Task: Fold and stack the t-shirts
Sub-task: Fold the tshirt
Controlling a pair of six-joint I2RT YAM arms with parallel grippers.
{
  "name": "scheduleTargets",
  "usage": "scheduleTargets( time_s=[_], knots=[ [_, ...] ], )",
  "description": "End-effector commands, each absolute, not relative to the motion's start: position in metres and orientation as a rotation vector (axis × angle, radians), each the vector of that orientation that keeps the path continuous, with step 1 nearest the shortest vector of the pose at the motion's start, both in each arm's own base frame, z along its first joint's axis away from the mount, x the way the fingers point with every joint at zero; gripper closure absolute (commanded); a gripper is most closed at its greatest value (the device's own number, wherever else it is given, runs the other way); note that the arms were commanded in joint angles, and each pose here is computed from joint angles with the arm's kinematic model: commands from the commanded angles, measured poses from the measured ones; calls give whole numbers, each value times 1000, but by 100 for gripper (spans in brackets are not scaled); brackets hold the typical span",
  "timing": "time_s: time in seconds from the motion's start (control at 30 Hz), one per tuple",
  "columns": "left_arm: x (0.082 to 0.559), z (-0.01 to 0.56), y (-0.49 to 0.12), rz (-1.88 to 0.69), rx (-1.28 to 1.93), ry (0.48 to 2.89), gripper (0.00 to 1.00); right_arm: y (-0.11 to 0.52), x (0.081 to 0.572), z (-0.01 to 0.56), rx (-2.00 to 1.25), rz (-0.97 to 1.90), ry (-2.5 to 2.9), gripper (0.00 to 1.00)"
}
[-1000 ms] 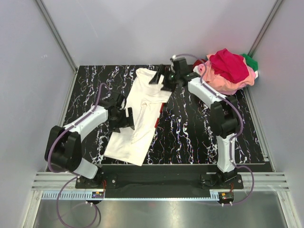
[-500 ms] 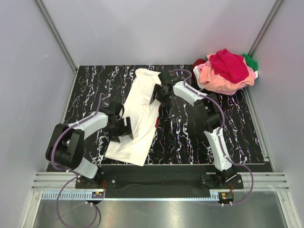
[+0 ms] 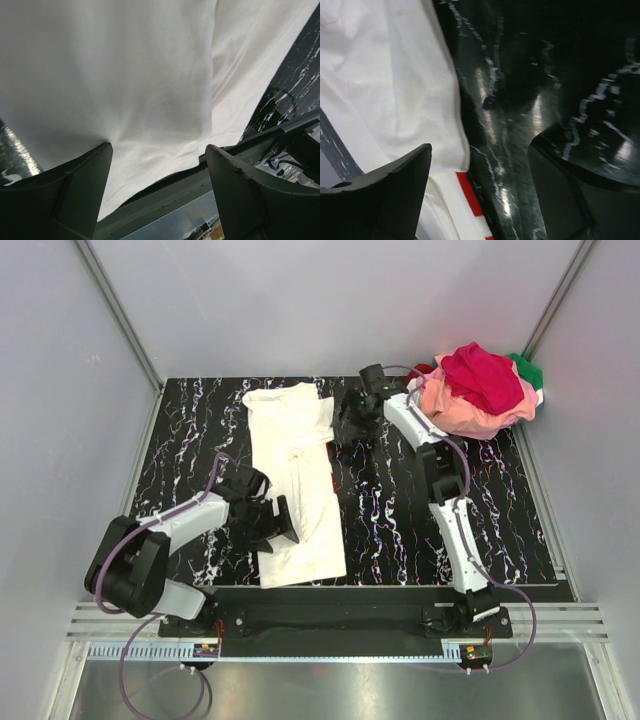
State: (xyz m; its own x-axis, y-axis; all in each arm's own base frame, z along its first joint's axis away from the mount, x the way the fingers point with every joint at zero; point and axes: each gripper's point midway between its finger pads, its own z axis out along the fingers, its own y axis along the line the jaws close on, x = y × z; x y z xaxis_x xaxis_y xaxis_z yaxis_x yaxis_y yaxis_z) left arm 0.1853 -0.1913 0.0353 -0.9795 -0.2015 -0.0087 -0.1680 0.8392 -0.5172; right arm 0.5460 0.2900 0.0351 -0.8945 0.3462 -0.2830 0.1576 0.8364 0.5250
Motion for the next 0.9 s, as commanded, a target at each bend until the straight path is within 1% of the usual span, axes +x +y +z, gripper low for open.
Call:
scheduleTargets(
  time_s=[0.0,0.03,0.07,0.13,0.17,0.2,0.23,0.27,0.3,0.33,0.37,0.43,0.47,0.53,0.57,0.7,0.73,0.77,0.87],
  knots=[
    [192,61,-171,-629,-247,2932,18,237,513,4,383,469,2781,13],
    [194,66,-167,-601,-214,2921,17,235,513,39,367,491,2715,11],
    [195,74,-165,-589,-197,2897,17,232,507,47,364,492,2705,9],
    [196,88,-159,-555,-172,2881,16,226,478,62,359,519,2706,8],
    [195,96,-157,-557,-165,2856,16,219,449,44,377,502,2783,8],
    [190,96,-150,-514,-175,2865,15,222,442,70,371,562,2729,8],
    [187,96,-146,-488,-193,2861,14,230,423,70,347,602,2749,8],
    [183,100,-141,-481,-202,2838,14,226,392,50,351,582,2819,8],
    [179,98,-135,-450,-220,2840,14,229,381,66,328,612,2785,8],
    [168,88,-130,-423,-259,2864,14,234,364,64,303,627,2807,8],
    [164,89,-128,-429,-278,2850,14,238,333,49,271,616,2873,9],
    [155,86,-127,-443,-343,2842,15,250,306,55,235,684,2881,11],
    [152,83,-124,-419,-371,2842,15,252,278,42,232,691,2940,12],
    [146,82,-119,-413,-450,2816,16,260,259,46,203,743,2934,15],
    [138,71,-117,-406,-478,2835,16,264,239,40,188,736,2966,15],
    [122,50,-121,-469,-593,2833,18,275,211,45,140,738,2978,20],
    [120,47,-123,-476,-597,2834,19,277,207,44,131,734,2983,23],
    [117,44,-125,-478,-580,2846,22,278,202,41,141,725,2996,25],
    [115,38,-126,-433,-588,2852,23,290,188,29,101,739,3027,33]
  ],
)
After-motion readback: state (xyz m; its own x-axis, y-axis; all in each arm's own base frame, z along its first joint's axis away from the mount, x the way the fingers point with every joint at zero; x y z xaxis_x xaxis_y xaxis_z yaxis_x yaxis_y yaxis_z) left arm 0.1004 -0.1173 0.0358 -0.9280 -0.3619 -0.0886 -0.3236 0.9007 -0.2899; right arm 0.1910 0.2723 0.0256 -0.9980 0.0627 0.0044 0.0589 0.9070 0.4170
